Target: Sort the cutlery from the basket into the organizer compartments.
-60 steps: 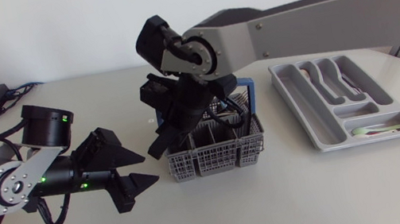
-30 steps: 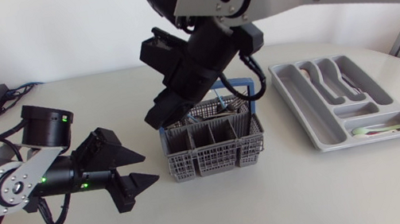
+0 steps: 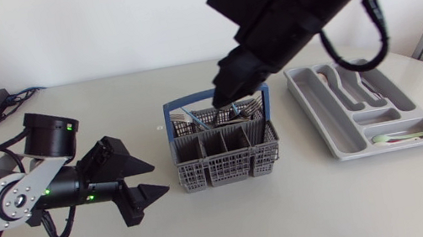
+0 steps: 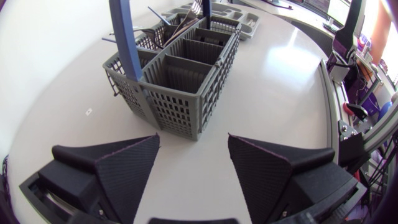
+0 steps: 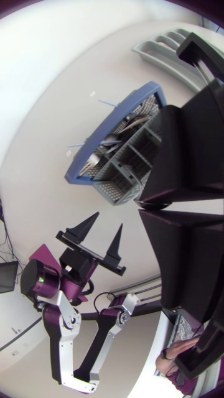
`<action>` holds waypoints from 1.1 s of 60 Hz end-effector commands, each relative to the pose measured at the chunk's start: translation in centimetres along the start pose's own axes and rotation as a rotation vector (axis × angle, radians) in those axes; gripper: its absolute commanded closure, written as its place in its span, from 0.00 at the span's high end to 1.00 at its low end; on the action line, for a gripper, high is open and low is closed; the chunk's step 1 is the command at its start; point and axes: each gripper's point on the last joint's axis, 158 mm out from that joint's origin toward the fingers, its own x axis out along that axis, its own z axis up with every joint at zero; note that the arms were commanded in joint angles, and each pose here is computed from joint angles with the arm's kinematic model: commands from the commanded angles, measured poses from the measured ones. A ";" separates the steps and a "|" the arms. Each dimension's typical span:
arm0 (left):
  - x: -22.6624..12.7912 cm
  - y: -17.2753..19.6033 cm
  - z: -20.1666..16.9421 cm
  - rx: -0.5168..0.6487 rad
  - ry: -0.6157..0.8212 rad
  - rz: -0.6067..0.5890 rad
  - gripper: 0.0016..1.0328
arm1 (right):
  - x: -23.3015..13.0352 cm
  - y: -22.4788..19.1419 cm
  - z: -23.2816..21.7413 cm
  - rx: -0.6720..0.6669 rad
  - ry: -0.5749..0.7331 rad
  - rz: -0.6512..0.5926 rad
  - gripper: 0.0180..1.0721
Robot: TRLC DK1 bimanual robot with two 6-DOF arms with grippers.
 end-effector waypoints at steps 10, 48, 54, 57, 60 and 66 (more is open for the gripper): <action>0.3 0.3 -0.3 0.001 0.016 0.016 0.75 | -3.0 -4.5 -6.6 0.093 0.077 -0.119 0.05; 0.3 0.8 0.8 0.019 0.021 0.046 0.76 | -6.1 -22.7 -24.3 0.385 0.260 -0.597 0.05; 0.2 0.8 0.9 0.015 0.021 0.048 0.76 | -6.3 -25.2 -26.5 0.422 0.279 -0.654 0.05; 0.1 0.8 0.9 0.017 0.021 0.048 0.77 | -6.5 -26.5 -27.4 0.436 0.283 -0.693 0.05; 0.0 0.8 0.9 0.015 0.022 0.048 0.77 | -6.7 -27.4 -28.4 0.457 0.295 -0.712 0.05; -0.1 0.8 0.8 0.011 0.024 0.049 0.78 | -6.6 -29.0 -29.6 0.478 0.298 -0.748 0.05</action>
